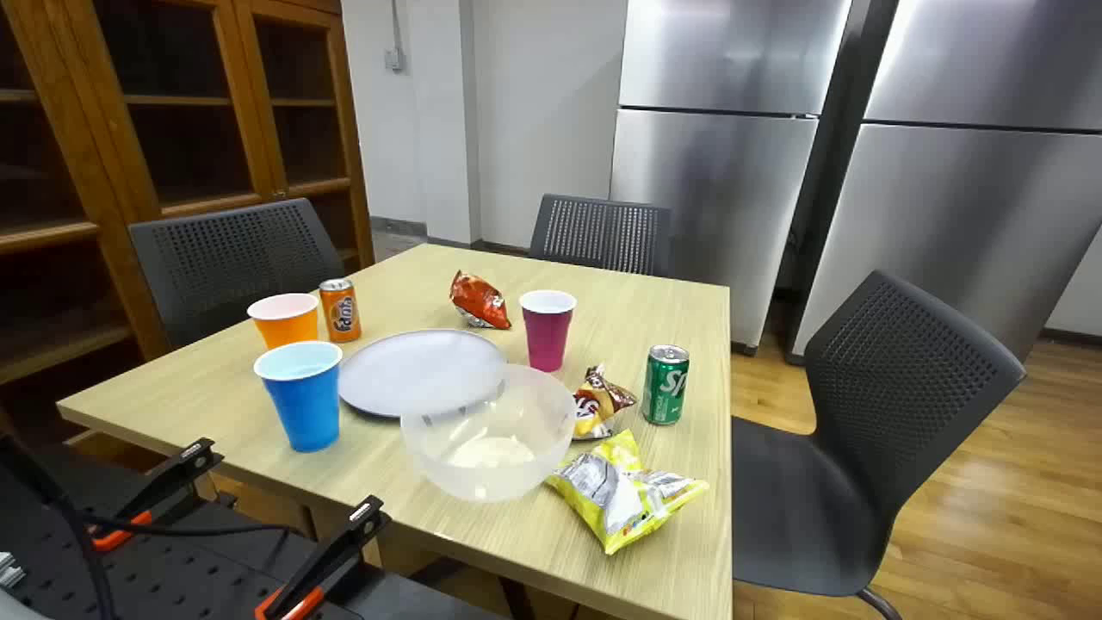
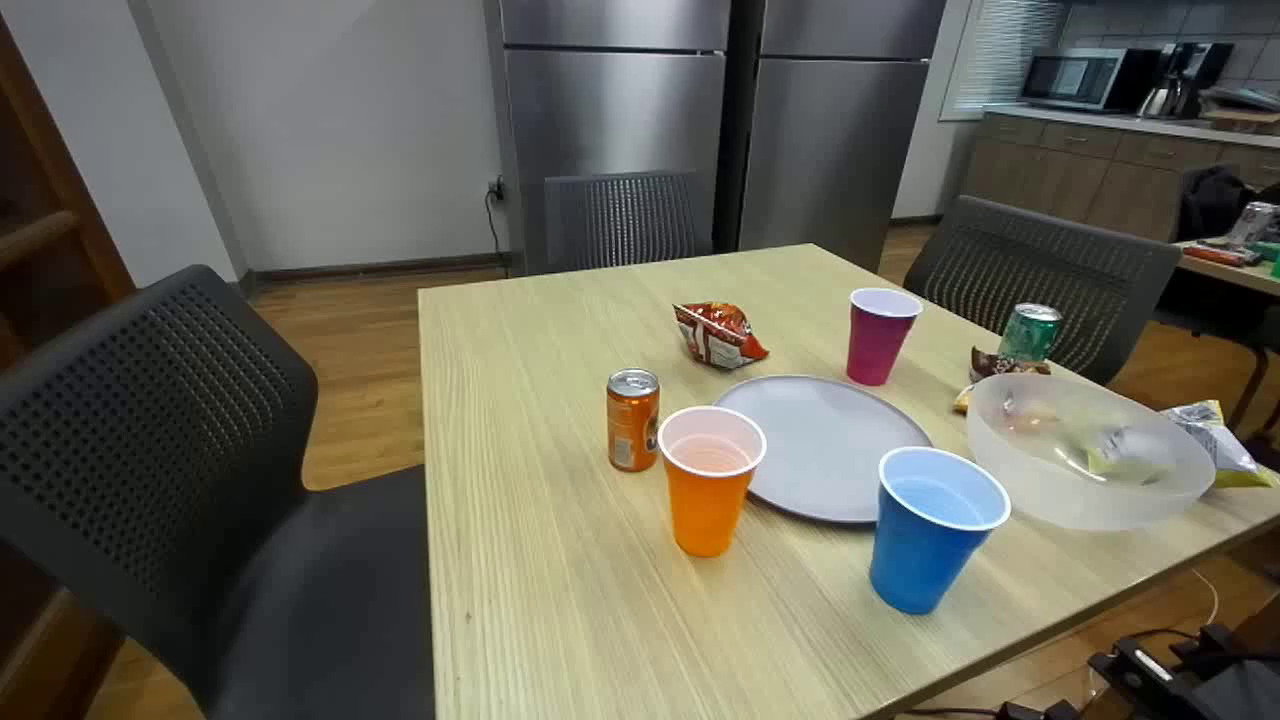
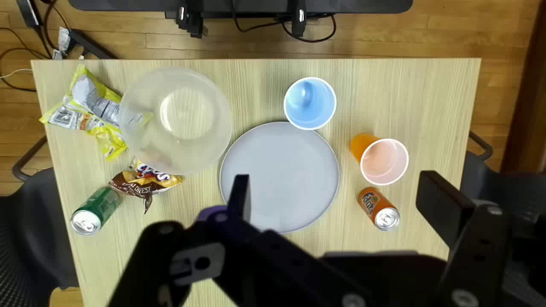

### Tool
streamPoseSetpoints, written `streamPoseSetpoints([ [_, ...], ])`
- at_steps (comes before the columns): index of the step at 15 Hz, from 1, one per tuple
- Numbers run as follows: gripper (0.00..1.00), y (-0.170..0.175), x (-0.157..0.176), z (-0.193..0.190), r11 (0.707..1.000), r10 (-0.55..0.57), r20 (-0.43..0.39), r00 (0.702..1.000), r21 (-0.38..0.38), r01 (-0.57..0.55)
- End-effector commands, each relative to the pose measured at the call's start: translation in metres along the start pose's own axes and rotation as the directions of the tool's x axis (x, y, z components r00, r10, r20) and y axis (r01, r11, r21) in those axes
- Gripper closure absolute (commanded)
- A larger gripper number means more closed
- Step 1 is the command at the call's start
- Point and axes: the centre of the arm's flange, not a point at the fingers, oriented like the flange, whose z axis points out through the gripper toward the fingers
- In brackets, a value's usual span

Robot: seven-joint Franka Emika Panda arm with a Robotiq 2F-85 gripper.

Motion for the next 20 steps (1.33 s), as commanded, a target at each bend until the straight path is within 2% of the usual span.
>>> streamPoseSetpoints([
  [1,0.00,0.000,0.000,0.000,1.000,0.000,0.000,1.000,0.000,0.000],
  [11,0.00,0.000,0.000,0.000,1.000,0.000,0.000,1.000,0.000,0.000],
  [14,0.00,0.009,0.023,0.005,0.999,0.023,-0.038,0.999,-0.032,-0.024],
  [20,0.00,0.023,0.073,0.019,0.999,0.034,-0.093,0.995,-0.032,-0.037],
])
